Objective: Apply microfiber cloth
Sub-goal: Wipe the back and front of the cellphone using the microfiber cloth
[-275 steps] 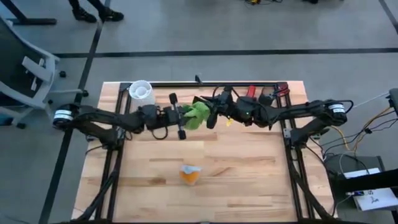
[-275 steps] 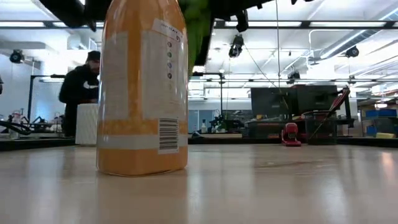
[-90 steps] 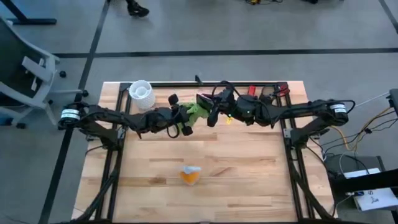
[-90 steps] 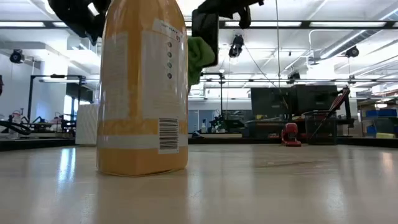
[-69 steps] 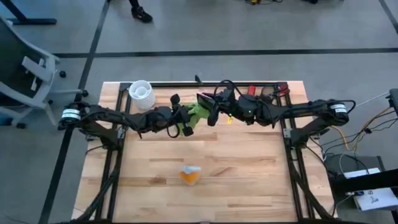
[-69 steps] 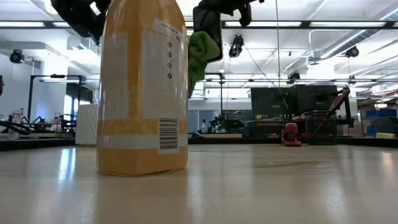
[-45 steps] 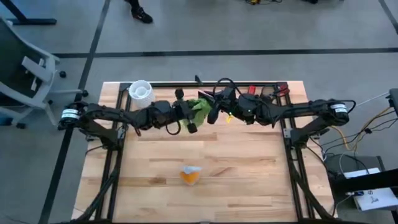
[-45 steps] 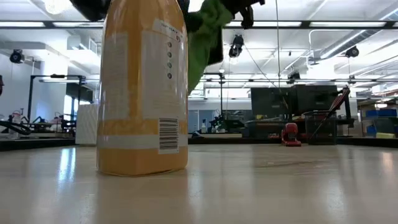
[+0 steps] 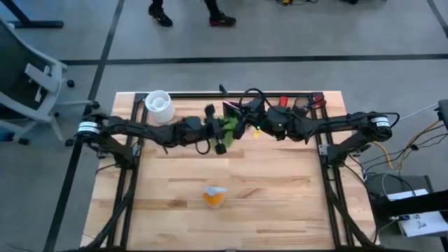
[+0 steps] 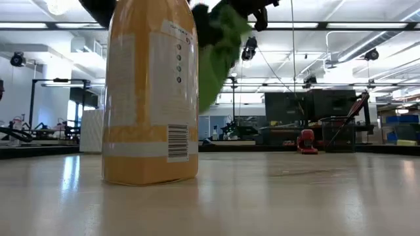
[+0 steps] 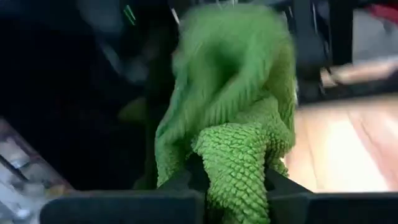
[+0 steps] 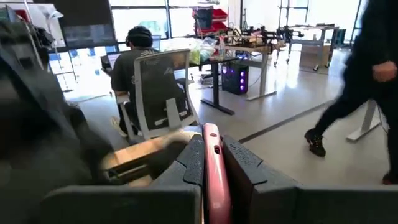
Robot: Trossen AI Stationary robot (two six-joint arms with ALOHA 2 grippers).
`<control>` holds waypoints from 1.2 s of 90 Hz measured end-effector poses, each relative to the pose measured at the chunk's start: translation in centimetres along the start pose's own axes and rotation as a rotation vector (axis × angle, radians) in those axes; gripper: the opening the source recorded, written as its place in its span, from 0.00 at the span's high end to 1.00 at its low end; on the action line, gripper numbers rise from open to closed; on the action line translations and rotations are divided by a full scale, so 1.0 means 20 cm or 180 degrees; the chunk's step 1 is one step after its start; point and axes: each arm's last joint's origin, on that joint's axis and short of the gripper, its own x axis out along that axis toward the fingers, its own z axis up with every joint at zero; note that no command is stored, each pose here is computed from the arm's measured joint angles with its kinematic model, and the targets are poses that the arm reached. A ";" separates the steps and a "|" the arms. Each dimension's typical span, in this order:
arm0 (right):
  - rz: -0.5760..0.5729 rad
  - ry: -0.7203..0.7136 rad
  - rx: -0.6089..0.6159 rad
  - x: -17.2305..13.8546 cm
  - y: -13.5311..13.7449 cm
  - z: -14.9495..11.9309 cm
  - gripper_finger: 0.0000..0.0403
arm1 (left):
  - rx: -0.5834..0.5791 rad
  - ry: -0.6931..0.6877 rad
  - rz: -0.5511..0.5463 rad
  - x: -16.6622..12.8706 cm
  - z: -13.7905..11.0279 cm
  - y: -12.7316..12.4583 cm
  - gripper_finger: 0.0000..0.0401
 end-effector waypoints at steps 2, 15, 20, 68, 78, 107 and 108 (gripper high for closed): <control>0.0000 0.0000 -0.0004 0.00 0.00 0.00 0.98 | 0.0011 0.0041 0.0002 0.01 -0.02 -0.01 0.95; 0.0051 0.0000 0.0009 -0.02 0.02 0.01 0.98 | 0.0226 0.0434 0.0265 0.06 -0.12 -0.04 0.95; 0.0118 -0.0004 0.0073 -0.03 0.02 0.02 0.98 | 0.0336 0.0643 0.0404 0.06 -0.16 -0.03 0.95; -0.0049 0.0410 -0.0252 -0.06 0.05 -0.05 0.98 | 0.0549 0.1254 0.0280 -0.11 -0.13 0.02 0.95; -0.0154 0.0445 -0.0368 -0.06 0.04 -0.06 0.98 | 0.0317 0.1309 -0.0167 -0.14 -0.13 0.01 0.95; -0.0123 0.0597 -0.0466 -0.02 0.08 -0.15 0.98 | -0.0049 0.0310 -0.0513 -0.11 -0.04 0.00 0.95; -0.0107 0.0600 -0.0459 -0.02 0.08 -0.15 0.98 | -0.0040 0.0308 -0.0508 -0.11 -0.04 0.00 0.95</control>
